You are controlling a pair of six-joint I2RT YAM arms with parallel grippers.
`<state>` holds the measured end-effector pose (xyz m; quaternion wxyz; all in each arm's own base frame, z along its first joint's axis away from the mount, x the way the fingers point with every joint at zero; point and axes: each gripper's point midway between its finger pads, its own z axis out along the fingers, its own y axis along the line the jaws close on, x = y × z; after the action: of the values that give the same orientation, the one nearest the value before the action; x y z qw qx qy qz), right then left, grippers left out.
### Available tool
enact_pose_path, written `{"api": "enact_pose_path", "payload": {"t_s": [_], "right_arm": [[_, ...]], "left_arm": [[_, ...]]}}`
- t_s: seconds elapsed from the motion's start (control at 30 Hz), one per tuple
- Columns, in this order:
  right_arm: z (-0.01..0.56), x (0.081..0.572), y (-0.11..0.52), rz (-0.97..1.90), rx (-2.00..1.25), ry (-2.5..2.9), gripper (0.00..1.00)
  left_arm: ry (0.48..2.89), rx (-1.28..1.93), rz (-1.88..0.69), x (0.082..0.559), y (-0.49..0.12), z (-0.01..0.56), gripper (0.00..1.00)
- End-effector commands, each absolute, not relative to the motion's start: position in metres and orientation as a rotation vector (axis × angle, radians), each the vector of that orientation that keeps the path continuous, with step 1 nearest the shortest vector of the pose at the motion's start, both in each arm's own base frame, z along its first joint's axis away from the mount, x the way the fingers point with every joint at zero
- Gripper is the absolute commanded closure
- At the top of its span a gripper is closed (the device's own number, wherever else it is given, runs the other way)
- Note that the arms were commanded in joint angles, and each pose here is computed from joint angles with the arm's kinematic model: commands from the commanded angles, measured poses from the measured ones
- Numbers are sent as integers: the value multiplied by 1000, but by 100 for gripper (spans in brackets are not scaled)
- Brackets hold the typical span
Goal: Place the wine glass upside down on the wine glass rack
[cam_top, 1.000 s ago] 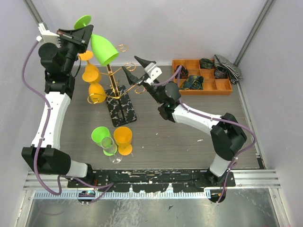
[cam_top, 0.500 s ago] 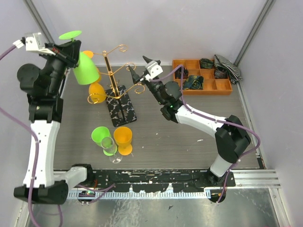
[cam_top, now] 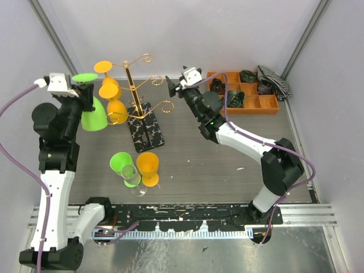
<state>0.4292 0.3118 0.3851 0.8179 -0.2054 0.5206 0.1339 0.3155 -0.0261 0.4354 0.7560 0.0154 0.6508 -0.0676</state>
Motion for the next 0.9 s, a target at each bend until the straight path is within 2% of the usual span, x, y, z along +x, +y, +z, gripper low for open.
{"api": "enact_pose_path", "payload": {"t_s": [0.0,0.43,0.87], "right_arm": [[426,420,288,313,-359,1059,24],[415,425,284,316,-367,1101,23],[410,428,283,307,-377,1119,23]], "left_arm": [[1400,19,-78,305,-14,419,100],[1444,73,-97,296,-18,387,100],[1438,-14,-166,301,-18,348,100]]}}
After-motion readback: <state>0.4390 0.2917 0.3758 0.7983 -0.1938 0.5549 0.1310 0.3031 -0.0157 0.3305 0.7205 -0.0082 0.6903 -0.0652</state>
